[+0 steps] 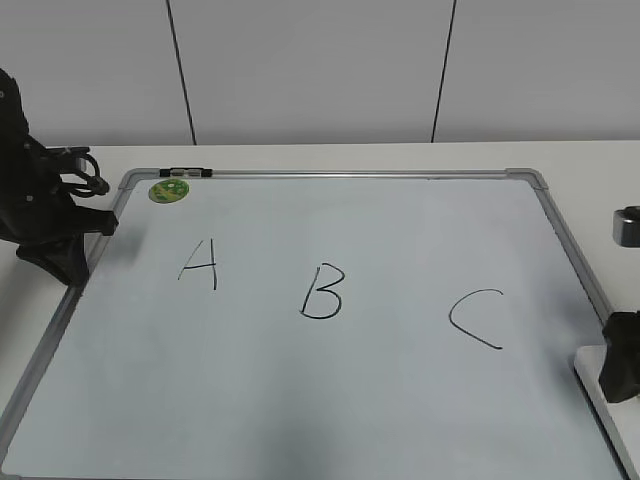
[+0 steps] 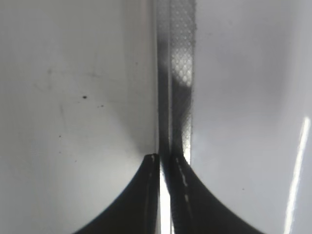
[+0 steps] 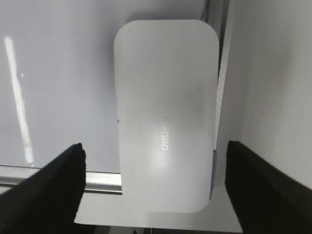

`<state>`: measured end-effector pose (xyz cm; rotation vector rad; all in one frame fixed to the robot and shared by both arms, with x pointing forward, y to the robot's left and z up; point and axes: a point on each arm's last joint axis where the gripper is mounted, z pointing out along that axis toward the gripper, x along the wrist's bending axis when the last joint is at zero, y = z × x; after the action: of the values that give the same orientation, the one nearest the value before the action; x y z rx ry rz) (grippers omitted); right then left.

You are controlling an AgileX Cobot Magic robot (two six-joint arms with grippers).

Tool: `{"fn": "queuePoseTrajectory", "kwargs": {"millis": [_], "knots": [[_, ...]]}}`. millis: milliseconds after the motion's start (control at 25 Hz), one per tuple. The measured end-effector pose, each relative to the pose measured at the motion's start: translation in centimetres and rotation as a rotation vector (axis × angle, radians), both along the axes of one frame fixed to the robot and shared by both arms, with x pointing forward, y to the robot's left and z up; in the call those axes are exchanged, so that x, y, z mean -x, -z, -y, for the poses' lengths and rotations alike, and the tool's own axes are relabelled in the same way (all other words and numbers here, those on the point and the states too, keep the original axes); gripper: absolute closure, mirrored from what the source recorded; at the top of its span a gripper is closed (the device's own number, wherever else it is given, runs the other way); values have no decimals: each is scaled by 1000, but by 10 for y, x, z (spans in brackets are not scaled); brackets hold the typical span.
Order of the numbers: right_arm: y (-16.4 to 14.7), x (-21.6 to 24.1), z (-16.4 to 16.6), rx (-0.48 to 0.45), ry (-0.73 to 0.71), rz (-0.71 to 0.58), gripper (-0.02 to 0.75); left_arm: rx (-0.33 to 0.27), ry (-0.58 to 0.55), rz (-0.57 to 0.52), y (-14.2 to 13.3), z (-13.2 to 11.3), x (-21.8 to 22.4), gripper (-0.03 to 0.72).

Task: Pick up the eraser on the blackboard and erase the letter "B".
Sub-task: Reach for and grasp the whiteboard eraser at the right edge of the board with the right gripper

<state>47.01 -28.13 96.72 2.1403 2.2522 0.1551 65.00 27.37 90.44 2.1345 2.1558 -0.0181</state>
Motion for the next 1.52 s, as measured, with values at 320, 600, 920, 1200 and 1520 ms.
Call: {"fn": "queuePoseTrajectory", "kwargs": {"millis": [320,600,920,1200,1520], "knots": [[18,-9,0,6,0,-32,69,3,-2,0,0,0,0,657],[28,-14,0,10,0,-39,69,5,-3,0,0,0,0,657],[27,-18,3,40,20,-10,74,6,-4,0,0,1,0,657],[34,-19,2,35,28,-37,79,8,-5,0,0,1,0,657],[42,-20,-1,8,12,-69,96,10,-7,0,0,1,0,657]]}}
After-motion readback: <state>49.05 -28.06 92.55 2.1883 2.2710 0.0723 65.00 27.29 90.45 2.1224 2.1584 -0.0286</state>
